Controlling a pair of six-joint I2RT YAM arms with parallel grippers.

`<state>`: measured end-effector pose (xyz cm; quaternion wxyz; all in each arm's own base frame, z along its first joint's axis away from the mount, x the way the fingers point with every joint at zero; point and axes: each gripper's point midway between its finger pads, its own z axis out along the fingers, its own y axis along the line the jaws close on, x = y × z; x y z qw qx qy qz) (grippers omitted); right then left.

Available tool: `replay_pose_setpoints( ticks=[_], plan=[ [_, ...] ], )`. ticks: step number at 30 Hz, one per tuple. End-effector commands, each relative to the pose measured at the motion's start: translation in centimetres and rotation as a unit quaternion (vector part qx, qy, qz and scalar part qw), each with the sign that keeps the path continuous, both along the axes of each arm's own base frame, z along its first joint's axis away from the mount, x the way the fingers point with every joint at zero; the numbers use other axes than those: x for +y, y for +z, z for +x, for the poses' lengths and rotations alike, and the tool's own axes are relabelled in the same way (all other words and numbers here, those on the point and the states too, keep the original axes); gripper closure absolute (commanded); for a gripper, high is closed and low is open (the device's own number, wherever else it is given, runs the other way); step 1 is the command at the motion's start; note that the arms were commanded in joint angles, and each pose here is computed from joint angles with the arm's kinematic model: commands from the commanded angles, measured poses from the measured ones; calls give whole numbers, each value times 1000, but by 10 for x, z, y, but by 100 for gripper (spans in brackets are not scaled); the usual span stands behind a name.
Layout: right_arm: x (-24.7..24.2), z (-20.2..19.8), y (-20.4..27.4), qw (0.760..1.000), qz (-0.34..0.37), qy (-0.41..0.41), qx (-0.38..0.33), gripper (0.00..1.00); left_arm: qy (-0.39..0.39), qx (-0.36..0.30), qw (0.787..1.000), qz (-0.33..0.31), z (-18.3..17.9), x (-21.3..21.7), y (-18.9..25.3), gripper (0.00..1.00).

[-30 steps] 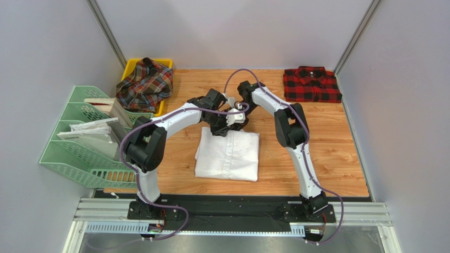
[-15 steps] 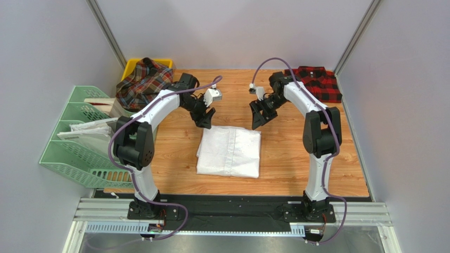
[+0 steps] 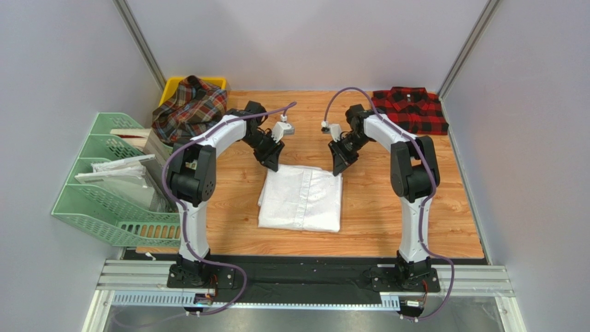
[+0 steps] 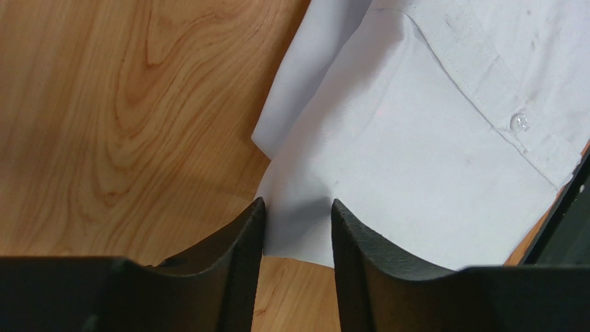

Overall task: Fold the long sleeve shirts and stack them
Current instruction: Fold the shirt

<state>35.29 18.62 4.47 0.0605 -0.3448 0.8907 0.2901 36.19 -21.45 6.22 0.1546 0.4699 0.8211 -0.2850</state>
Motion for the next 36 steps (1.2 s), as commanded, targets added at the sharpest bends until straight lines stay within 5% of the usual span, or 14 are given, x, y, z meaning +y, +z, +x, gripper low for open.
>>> replay_pose_setpoints(
  ticks=[1, 2, 4, 10, 15, 19, 20, 23, 27, 31, 36],
  plan=[
    [2, 25, -6, 999, -2, 2, -44, 100, 9, 24, 999, -20, 5, -7, 7, 70],
    [-1, 30, -9, 999, -13, -3, -49, 100, 15, 29, 999, -19, 7, -7, 5, 87],
    [0, 42, -9, 998, -18, -13, -61, 100, 21, 35, 999, -21, 13, -8, 4, 99],
    [-6, 58, -13, 995, -44, -39, -81, 93, 59, 47, 997, -3, 31, 3, -11, 100],
    [-9, 66, 38, 989, -28, -79, -120, 44, 109, 30, 993, -38, 32, 14, 24, 68],
    [-16, 40, 92, 984, 21, -122, -127, 29, 158, -2, 982, -102, 18, 24, 85, 45],
    [-11, 28, 102, 984, 54, -121, -116, 27, 145, 6, 980, -136, 4, 16, 100, 44],
    [15, -31, 124, 978, 150, -137, -41, 13, 129, 63, 965, -221, -56, -3, 128, 18],
    [54, -97, 127, 958, 242, -136, 74, 8, 90, 167, 944, -271, -140, -33, 119, 17],
    [94, -143, 123, 947, 281, -88, 127, 6, 65, 216, 924, -310, -165, -60, 119, 18],
    [112, -165, 83, 943, 257, -74, 197, 6, 83, 308, 909, -267, -186, -75, 74, 22]
  ],
)
